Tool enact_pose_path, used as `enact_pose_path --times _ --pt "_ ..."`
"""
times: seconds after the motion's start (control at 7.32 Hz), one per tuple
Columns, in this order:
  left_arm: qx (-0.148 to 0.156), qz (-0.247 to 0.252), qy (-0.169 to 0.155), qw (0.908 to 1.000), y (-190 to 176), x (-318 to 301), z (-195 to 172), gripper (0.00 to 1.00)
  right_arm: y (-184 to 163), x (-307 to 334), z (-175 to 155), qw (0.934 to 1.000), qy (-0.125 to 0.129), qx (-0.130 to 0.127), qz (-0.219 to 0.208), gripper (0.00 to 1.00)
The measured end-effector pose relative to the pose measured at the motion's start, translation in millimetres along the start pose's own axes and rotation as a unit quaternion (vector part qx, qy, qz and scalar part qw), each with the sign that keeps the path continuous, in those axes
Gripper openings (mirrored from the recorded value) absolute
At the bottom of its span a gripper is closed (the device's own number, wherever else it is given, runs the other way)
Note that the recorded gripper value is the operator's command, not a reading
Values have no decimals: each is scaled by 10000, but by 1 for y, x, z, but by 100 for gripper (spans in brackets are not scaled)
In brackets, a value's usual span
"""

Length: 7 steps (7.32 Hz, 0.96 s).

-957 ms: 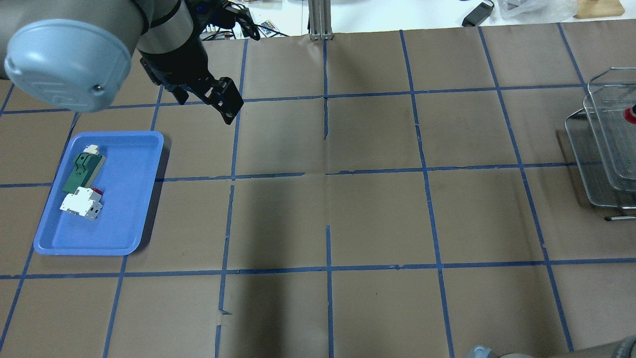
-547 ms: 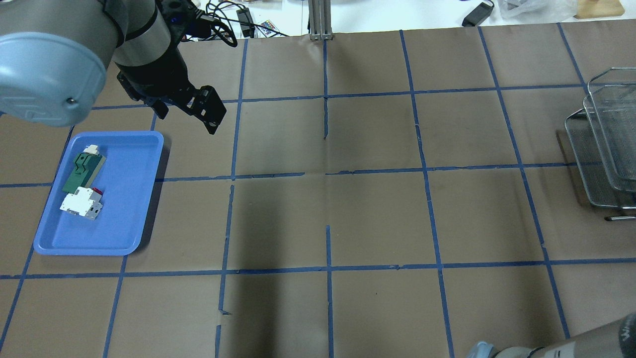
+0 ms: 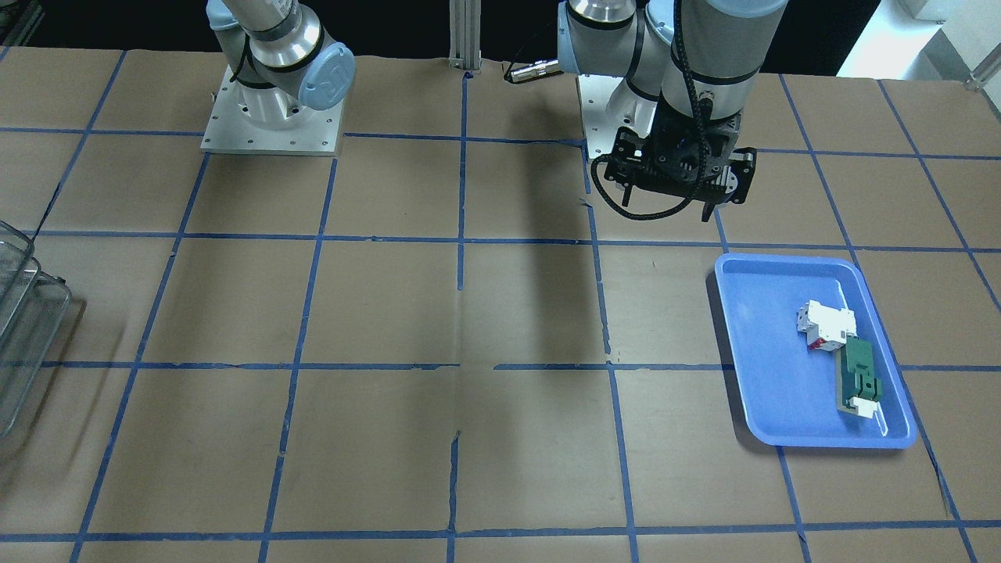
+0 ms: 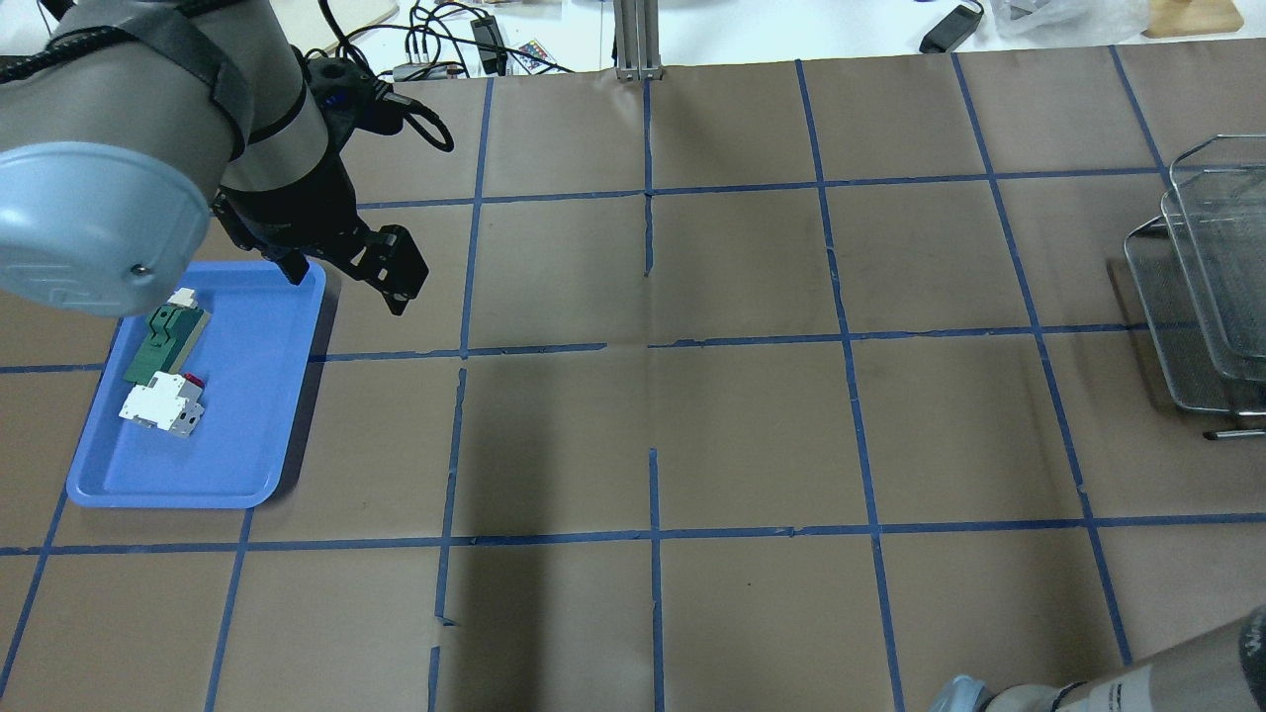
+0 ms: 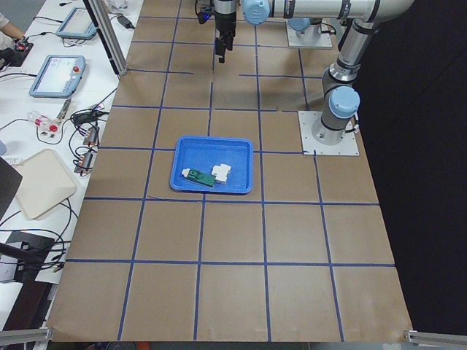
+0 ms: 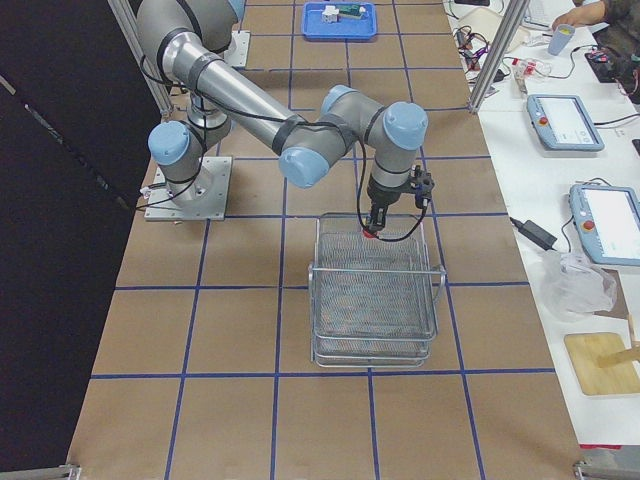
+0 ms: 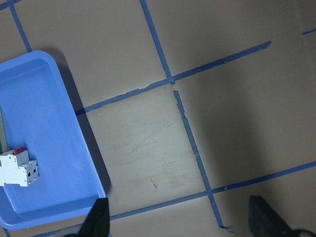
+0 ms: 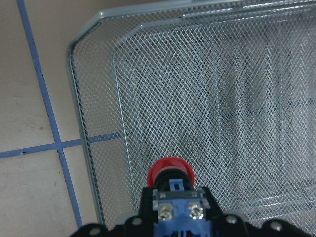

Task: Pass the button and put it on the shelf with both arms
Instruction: 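Lower the button into the mesh basket with the right gripper while the left arm retracts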

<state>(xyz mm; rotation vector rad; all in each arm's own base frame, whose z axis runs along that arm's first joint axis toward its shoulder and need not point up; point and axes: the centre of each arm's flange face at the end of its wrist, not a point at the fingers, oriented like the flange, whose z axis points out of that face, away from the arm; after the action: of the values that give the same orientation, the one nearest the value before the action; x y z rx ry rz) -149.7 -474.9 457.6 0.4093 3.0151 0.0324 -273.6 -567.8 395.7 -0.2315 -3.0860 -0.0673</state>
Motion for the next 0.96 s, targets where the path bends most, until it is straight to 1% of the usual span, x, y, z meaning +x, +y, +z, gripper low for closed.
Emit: enact_pose_path --times 0.14,0.27,0.41,0.68,0.82,0.96 --pt "91 -471 275 9985 -4 -9 -3 100 -2 1 5 10000 -15 -39 -12 51" --pt "183 -853 508 9949 -11 -20 -7 100 -4 2 9 10000 -26 -64 -20 95" --pt "274 -1092 596 9919 -20 -29 -15 100 -5 2 10 10000 -36 -64 -24 100" --pt "347 -1681 653 9830 -33 -37 -27 100 -5 3 11 9999 -49 -89 -30 100" --pt "313 -1855 656 9800 -34 -37 -26 100 -4 3 9 9999 -46 -108 -29 100" --pt "282 -1926 658 9787 -34 -36 -25 100 0 1 4 9999 -46 -123 -29 100"
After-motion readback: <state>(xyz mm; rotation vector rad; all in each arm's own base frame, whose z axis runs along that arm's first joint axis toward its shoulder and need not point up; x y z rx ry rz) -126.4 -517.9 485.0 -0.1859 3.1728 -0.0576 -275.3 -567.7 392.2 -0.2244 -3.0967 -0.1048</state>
